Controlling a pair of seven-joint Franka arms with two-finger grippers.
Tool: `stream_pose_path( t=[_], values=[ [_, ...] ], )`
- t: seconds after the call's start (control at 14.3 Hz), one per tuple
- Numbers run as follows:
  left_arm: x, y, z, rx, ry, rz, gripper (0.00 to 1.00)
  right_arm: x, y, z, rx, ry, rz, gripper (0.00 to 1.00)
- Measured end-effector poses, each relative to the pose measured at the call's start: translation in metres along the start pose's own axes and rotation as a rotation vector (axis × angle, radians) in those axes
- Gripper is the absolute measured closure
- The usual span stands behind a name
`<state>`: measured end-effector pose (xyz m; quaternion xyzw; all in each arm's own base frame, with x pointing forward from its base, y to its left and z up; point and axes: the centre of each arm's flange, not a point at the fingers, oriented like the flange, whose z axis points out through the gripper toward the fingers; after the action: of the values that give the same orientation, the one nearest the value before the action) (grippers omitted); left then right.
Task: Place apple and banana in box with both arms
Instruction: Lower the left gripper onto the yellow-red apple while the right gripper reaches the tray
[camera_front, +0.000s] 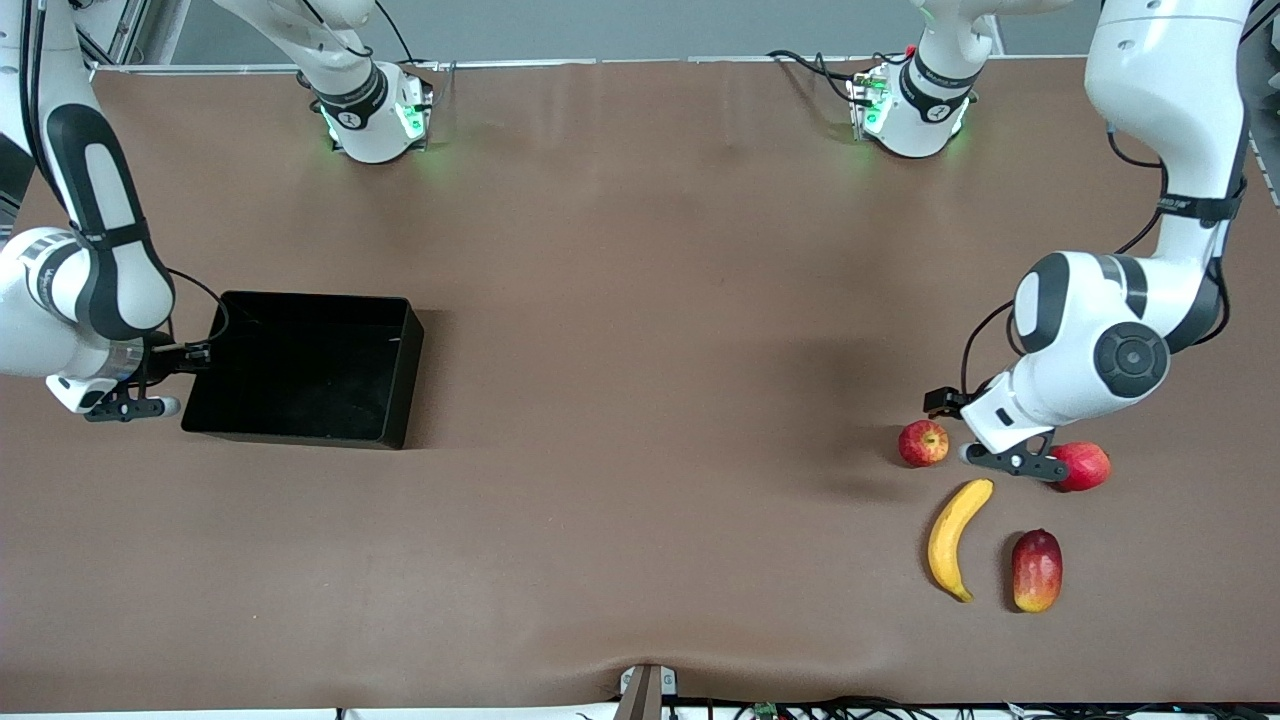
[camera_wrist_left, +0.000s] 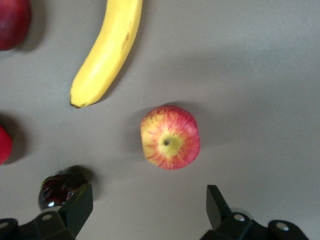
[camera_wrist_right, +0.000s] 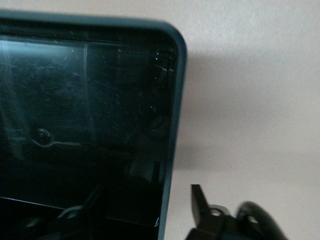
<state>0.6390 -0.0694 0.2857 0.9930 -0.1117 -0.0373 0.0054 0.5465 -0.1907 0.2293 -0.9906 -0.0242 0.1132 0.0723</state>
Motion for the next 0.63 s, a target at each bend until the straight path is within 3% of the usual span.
stream_pose_path(
  t=[0.42,0.63],
  values=[
    [0.0026,0.0092,0.0083,-0.001,0.0,0.014,0.0,-0.003,0.0015,0.0061,0.016,-0.011,-0.045,0.93],
    [0.0023,0.0086,0.0087,0.0,-0.001,0.017,0.0,-0.0039,-0.0043,0.0004,0.063,-0.058,-0.082,0.95]
  ],
)
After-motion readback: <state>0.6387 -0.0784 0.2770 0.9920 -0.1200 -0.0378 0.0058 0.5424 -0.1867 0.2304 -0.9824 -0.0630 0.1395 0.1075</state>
